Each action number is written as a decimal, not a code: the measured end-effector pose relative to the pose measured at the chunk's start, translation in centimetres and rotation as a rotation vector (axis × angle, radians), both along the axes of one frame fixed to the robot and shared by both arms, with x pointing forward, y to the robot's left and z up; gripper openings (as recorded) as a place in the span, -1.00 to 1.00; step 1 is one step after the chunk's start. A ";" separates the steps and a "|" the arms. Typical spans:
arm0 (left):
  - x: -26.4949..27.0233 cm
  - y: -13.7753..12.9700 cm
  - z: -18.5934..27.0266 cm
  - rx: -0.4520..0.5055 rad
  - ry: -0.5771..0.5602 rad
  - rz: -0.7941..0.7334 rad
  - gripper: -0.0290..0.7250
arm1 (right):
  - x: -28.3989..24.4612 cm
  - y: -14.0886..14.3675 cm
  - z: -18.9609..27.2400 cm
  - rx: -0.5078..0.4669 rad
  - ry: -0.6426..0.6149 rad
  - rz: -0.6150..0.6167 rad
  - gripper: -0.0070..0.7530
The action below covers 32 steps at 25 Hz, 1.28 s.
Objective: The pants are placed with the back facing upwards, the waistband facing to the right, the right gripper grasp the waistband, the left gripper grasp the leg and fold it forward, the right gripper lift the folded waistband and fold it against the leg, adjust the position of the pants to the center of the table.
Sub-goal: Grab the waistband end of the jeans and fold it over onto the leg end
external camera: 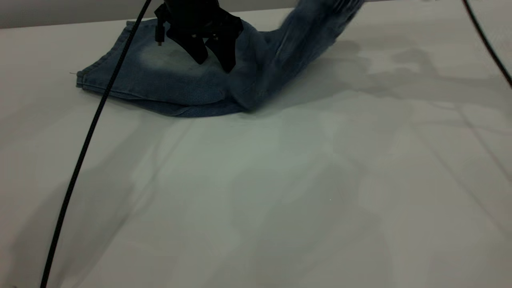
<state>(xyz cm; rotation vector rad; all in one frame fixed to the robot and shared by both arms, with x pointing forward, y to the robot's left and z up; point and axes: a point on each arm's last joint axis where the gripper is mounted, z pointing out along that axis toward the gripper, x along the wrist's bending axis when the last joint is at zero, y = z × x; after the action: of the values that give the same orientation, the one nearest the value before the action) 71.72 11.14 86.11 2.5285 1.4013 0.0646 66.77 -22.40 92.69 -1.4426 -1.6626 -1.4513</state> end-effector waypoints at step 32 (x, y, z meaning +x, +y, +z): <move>-0.2 0.1 -0.1 0.012 0.024 -0.007 0.43 | 0.7 -10.9 -3.5 -0.246 0.288 -0.153 0.43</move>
<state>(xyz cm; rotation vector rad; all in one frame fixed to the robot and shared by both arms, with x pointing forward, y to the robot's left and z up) 71.50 11.23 86.06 2.5516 1.4054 0.0425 67.44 -33.34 89.19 -1.8518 -1.6184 -1.0765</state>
